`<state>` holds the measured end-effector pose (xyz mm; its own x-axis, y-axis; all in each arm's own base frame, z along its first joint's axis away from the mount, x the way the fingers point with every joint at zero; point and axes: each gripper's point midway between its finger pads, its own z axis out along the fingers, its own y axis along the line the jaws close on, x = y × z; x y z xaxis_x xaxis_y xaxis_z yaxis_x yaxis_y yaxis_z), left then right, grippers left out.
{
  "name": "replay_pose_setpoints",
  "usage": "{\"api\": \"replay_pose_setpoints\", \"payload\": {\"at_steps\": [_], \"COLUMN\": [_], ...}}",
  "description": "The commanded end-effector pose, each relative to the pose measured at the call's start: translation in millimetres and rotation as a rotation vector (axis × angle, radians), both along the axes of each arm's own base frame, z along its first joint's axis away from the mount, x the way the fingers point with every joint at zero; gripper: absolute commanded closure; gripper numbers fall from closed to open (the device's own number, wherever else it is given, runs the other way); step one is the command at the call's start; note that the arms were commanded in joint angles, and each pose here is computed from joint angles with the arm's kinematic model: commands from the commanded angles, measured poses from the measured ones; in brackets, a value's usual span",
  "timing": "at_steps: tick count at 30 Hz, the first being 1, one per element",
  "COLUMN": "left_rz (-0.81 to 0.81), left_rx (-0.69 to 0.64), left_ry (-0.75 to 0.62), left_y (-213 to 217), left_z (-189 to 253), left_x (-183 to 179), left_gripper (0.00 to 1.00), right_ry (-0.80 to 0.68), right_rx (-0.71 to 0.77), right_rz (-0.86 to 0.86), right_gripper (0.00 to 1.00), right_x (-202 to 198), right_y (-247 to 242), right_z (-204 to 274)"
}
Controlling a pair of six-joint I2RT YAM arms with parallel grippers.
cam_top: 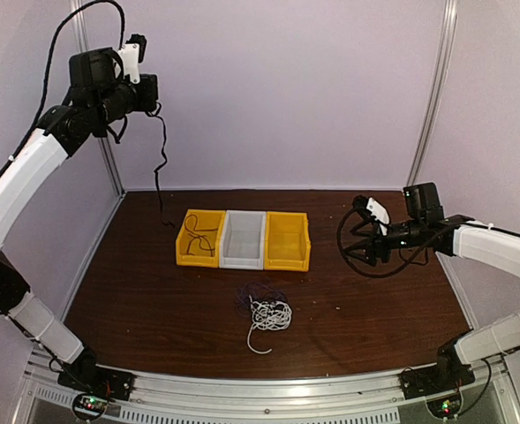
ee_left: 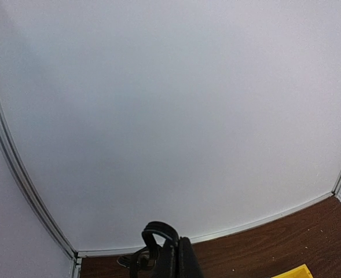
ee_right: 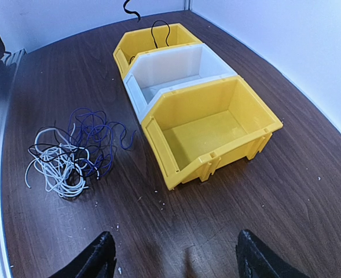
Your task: Untangle the cables
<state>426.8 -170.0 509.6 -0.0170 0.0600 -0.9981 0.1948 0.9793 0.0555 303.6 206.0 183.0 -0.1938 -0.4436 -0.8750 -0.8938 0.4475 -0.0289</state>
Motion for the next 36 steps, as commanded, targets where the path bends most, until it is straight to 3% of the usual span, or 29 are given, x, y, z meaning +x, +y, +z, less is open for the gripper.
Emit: {"api": "replay_pose_setpoints", "payload": {"at_steps": [1,12,24,36], "left_rz": [-0.073,-0.159,-0.228,-0.377], "left_rx": [-0.031,-0.069,-0.099,-0.189], "left_ry": [-0.043,-0.017,0.156,0.322], "left_y": [-12,-30,-57,-90], "left_z": [18,11,-81,-160], "left_x": [0,5,26,21], "left_gripper": [1.00,1.00,1.00,1.00], "right_ry": [0.001,0.003,0.003,0.008], "right_rx": [0.008,0.000,-0.005,-0.013], "right_rz": [-0.003,-0.003,-0.002,-0.001], "right_gripper": [0.28,0.28,0.28,0.28], "right_x": [0,0,0,1], "right_y": [-2,-3,-4,-4], "right_z": [2,-1,-3,-7]}}
